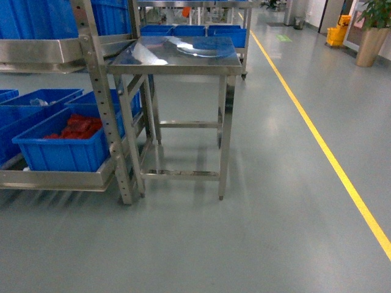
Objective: Sort blue parts and orange caps into right shelf containers
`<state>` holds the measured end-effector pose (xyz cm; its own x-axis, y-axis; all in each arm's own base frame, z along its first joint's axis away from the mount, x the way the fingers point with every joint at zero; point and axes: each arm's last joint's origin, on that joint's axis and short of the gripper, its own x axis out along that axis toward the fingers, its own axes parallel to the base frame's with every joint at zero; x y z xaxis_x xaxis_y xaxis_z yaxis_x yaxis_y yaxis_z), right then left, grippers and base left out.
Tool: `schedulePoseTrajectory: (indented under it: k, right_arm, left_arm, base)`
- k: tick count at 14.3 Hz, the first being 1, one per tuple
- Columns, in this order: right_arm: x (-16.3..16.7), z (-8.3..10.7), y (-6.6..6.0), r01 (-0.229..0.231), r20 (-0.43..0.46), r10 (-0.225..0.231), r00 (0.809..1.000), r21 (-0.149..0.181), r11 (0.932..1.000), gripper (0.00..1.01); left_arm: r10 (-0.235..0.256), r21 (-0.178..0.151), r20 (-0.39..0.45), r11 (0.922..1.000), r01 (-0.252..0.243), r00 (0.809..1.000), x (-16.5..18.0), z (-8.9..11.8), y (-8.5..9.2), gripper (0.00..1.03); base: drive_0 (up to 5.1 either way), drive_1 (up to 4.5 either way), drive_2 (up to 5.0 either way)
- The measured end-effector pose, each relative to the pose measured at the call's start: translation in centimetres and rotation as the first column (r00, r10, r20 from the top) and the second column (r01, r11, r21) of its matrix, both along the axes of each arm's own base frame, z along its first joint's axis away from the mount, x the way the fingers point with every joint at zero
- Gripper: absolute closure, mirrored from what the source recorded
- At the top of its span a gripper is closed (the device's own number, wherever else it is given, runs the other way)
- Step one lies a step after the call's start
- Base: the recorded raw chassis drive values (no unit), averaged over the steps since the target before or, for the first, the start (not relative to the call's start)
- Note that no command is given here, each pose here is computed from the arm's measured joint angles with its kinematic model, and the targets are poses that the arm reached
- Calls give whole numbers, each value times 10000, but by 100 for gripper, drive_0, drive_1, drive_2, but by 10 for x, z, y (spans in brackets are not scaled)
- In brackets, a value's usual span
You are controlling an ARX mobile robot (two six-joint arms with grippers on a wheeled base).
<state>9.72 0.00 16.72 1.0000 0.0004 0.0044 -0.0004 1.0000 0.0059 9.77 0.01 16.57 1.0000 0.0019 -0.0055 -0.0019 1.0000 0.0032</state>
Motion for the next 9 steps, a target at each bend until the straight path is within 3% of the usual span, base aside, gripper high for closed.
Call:
schedulePoseTrajectory:
  k: [9]
  right_arm:
    - [0, 0, 0, 0, 11, 0, 10000, 0, 10000, 57]
  left_arm:
    - [-8, 0, -8, 10000, 8, 10000, 0, 0, 0, 60]
  base:
    - [-1, 433, -434]
